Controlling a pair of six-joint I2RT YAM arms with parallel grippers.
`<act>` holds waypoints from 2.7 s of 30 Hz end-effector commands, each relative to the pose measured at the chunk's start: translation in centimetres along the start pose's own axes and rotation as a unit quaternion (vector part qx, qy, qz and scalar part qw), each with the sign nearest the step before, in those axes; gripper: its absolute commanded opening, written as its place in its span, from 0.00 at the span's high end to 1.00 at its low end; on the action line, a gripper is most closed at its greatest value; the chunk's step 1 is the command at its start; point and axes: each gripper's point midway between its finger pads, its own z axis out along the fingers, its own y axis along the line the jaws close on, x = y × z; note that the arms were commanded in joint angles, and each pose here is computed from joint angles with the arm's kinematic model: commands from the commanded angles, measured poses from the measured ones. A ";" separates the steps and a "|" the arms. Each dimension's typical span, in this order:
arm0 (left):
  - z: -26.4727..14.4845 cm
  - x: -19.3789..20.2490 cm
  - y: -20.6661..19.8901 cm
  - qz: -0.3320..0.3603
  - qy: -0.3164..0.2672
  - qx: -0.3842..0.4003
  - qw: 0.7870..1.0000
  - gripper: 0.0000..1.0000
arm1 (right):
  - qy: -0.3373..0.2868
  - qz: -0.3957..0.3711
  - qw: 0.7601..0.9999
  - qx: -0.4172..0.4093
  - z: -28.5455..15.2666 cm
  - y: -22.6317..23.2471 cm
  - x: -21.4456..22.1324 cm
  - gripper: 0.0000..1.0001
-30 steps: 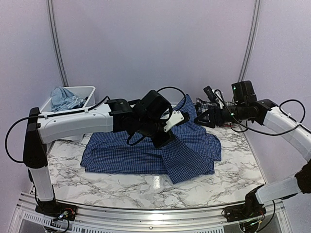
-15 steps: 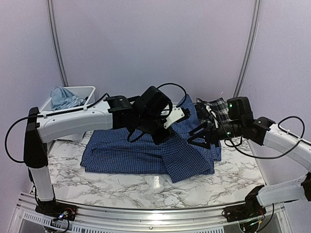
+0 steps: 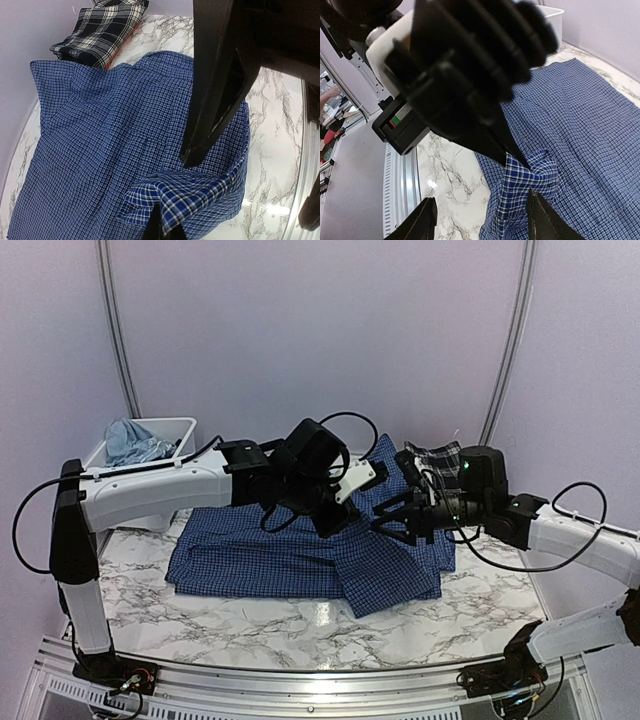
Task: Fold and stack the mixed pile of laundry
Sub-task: Adjust the 1/3-folded shirt at the center of the board.
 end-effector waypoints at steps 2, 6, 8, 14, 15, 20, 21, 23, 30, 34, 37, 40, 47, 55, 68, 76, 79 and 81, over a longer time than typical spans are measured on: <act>-1.6 -1.3 0.2 -0.013 -0.031 0.005 0.999 1.00 | -0.024 0.007 1.000 -0.007 0.9 -0.1 -0.2 0.44; -1.8 -1.4 0.4 -0.019 -0.034 0.006 0.999 1.00 | -0.014 0.014 1.000 -0.006 1.7 -0.7 0.6 0.51; -1.9 -1.4 0.5 -0.020 -0.036 0.005 0.999 1.00 | -0.009 0.014 1.000 0.001 1.9 -1.1 0.8 0.55; -2.3 -1.3 1.3 -0.032 -0.040 0.000 0.999 1.00 | 0.012 0.001 1.000 0.026 2.5 -2.4 0.6 0.85; -2.5 -1.4 1.6 -0.035 -0.041 -0.004 0.999 1.00 | 0.018 0.001 0.999 0.034 2.5 -2.6 0.6 0.97; -5.0 -1.1 5.2 -0.105 -0.058 -0.046 0.992 0.52 | -0.019 -0.044 0.996 0.069 1.8 -3.5 -4.3 1.00; -5.8 -0.8 6.4 -0.132 -0.065 -0.055 0.987 0.34 | -0.027 -0.058 0.995 0.078 1.7 -3.8 -5.6 1.00; -7.6 -0.3 9.1 -0.190 -0.094 -0.078 0.974 0.06 | -0.043 -0.079 0.991 0.095 1.2 -4.9 -7.9 1.00; -13.2 4.6 14.6 -0.283 -0.149 -0.182 0.930 0.01 | -0.091 -0.103 0.981 0.135 -0.2 -11.0 -14.1 1.00; -14.4 6.9 15.5 -0.299 -0.139 -0.228 0.916 0.01 | -0.096 -0.106 0.977 0.156 0.0 -14.9 -16.0 1.00; -14.5 8.5 16.3 -0.316 -0.127 -0.256 0.904 0.01 | -0.100 -0.107 0.973 0.179 0.2 -17.6 -16.8 1.00; -14.6 9.4 17.0 -0.329 -0.121 -0.273 0.896 0.01 | -0.116 -0.124 0.964 0.206 0.1 -20.2 -18.7 1.00; -13.0 11.2 18.1 -0.339 -0.084 -0.293 0.890 0.01 | -0.117 -0.131 0.960 0.220 1.4 -25.6 -19.1 1.00; -12.0 14.0 18.9 -0.362 -0.036 -0.315 0.877 0.01 | -0.097 -0.109 0.969 0.202 3.2 -26.3 -16.5 1.00; -13.0 17.8 19.4 -0.414 -0.021 -0.323 0.851 0.01 | 0.023 -0.086 0.983 0.163 10.7 -18.0 -6.6 1.00; -14.3 21.9 19.6 -0.500 0.001 -0.330 0.801 0.01 | 0.063 -0.037 0.987 0.143 16.2 -11.8 -3.6 1.00; -14.6 22.9 19.4 -0.520 -0.001 -0.326 0.790 0.01 | 0.077 -0.027 0.987 0.141 18.2 -10.6 -2.4 1.00; -14.9 23.4 19.2 -0.523 -0.001 -0.326 0.787 0.01 | 0.082 -0.015 0.987 0.134 19.4 -9.6 -1.8 1.00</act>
